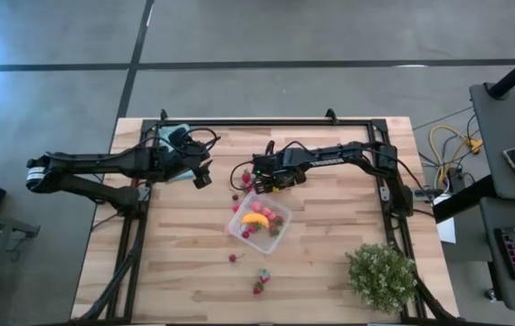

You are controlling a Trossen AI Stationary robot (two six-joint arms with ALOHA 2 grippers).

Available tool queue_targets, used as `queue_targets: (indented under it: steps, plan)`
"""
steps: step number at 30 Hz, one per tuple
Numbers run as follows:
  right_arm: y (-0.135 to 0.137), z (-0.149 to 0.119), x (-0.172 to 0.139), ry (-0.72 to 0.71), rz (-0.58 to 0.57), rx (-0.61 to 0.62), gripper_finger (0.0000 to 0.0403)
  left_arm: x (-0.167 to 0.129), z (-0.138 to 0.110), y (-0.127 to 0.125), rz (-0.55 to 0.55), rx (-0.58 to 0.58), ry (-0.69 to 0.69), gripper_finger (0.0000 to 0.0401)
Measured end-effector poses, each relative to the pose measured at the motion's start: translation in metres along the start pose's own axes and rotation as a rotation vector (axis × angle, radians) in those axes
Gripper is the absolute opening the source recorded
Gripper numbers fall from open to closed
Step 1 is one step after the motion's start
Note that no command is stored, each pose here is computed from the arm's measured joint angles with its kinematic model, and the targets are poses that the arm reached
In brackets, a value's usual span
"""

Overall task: Pick and placing Produce into tupperware
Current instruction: Put the yellow lemon into the transparent container, then put the red strawberry into the transparent container

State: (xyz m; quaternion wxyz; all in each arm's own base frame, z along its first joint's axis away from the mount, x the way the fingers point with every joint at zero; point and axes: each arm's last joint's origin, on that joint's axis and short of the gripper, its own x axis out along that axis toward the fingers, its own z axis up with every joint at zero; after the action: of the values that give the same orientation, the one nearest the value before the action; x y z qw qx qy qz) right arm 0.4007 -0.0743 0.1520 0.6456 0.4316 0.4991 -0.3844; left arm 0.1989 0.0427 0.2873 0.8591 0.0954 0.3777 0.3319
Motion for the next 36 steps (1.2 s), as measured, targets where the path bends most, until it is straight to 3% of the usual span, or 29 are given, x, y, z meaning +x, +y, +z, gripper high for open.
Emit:
queue_targets:
  steps: [4, 11, 19, 24, 30, 36]
  plan:
    - [0.001, 0.001, -0.009, -0.011, 0.020, 0.000, 0.0209, 0.001, -0.001, 0.000, 0.000, 0.002, 0.003, 0.0263]
    - [0.012, 0.007, -0.050, -0.092, 0.117, -0.061, 0.0205, 0.001, -0.001, -0.001, 0.000, 0.003, 0.004, 0.0263]
    - [0.038, -0.019, -0.107, -0.097, 0.290, -0.379, 0.0207, -0.001, -0.002, 0.000, -0.001, -0.002, -0.002, 0.0263]
    - [0.048, -0.047, -0.108, 0.009, 0.341, -0.532, 0.0207, -0.003, -0.002, 0.002, -0.003, -0.007, -0.009, 0.0263]
    - [0.050, -0.075, -0.094, -0.002, 0.237, -0.571, 0.0211, -0.006, -0.002, 0.003, -0.044, -0.019, -0.023, 0.0263]
    - [0.051, -0.087, -0.095, -0.048, 0.177, -0.591, 0.0251, -0.007, -0.002, 0.000, -0.145, -0.068, -0.025, 0.0263]
